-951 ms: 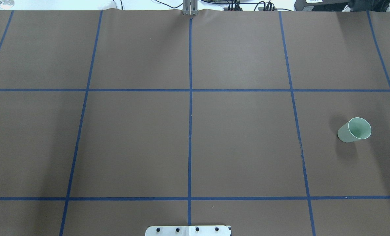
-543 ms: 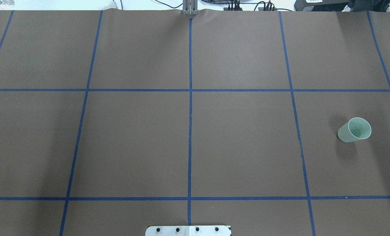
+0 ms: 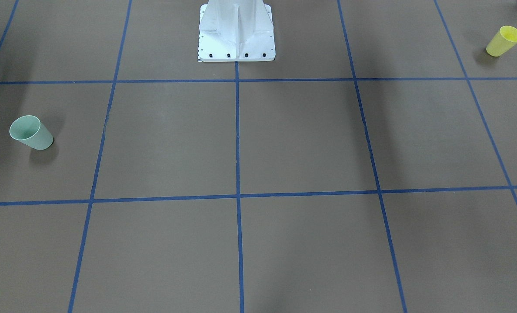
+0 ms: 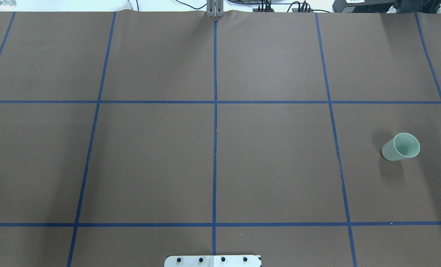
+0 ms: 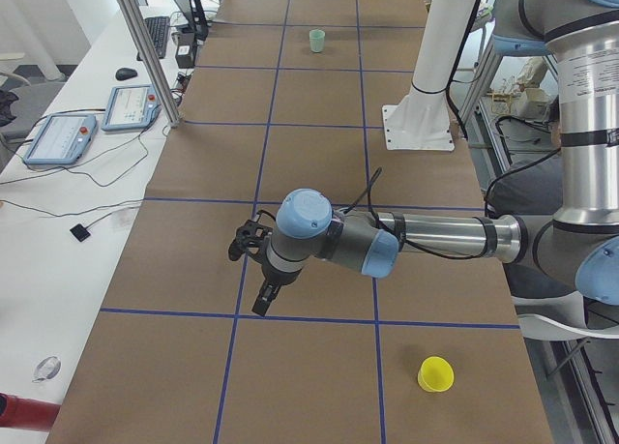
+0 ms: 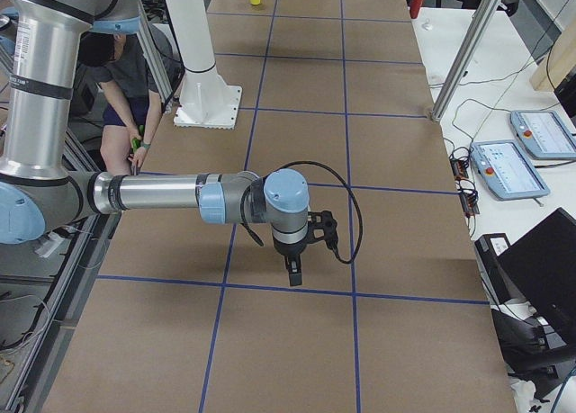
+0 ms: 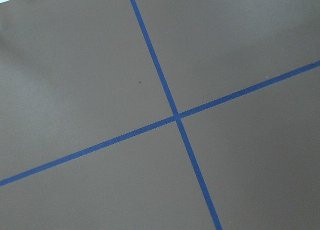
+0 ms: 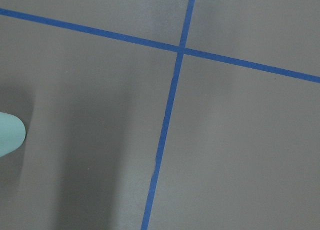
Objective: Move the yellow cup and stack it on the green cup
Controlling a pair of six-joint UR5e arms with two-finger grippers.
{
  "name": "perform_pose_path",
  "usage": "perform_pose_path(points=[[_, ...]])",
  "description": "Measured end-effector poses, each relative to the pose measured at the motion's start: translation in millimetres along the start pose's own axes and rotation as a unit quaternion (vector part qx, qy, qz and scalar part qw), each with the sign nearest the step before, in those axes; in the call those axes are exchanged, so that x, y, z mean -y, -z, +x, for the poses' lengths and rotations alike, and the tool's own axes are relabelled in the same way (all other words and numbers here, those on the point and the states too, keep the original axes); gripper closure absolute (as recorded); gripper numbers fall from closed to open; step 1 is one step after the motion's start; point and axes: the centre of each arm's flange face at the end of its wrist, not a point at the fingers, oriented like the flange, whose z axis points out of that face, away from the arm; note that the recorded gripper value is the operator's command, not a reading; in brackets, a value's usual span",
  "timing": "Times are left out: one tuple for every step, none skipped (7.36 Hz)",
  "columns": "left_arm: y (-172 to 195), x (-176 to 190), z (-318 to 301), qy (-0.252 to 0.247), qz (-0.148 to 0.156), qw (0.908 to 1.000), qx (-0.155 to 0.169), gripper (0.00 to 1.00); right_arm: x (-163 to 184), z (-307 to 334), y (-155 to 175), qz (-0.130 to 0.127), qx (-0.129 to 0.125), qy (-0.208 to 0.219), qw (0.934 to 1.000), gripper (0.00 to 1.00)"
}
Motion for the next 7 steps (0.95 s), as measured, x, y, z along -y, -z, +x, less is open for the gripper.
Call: perform_pose_path(points=[[-0.9,-0.3,-1.1,-0.001,0.009,1.0000,0.001,0.00,-4.1,3.4,-4.4,-0.005,0.001,-0.005,1.0000,0.00],[-1.0,-1.1,-1.0,-0.010,0.023,0.9997,0.001,0.00,-12.5,8.3,-11.2,-0.013,0.002,-0.011,0.9998,0.00],[-0.7,-3.2,-0.1,-0.018,0.036,0.9992,0.002,0.00,-23.2,12.6,-17.5,-0.022,0.003,-0.018,0.9996,0.00],[0.8,-3.2,1.2,-0.011,0.045,0.9989,0.004,0.00,-32.6,15.8,-22.6,-0.029,0.004,-0.023,0.9993,0.00],[4.0,0.0,1.2,0.019,0.052,0.9983,0.016,0.00,-40.4,17.9,-26.1,-0.034,0.004,-0.027,0.9990,0.00],[10.9,6.3,0.1,0.065,0.066,0.9946,0.046,0.00,-44.9,19.1,-28.2,-0.037,0.005,-0.029,0.9989,0.00],[18.3,11.7,-1.2,0.108,0.082,0.9876,0.079,0.00,-46.8,19.7,-29.2,-0.038,0.005,-0.030,0.9988,0.01]])
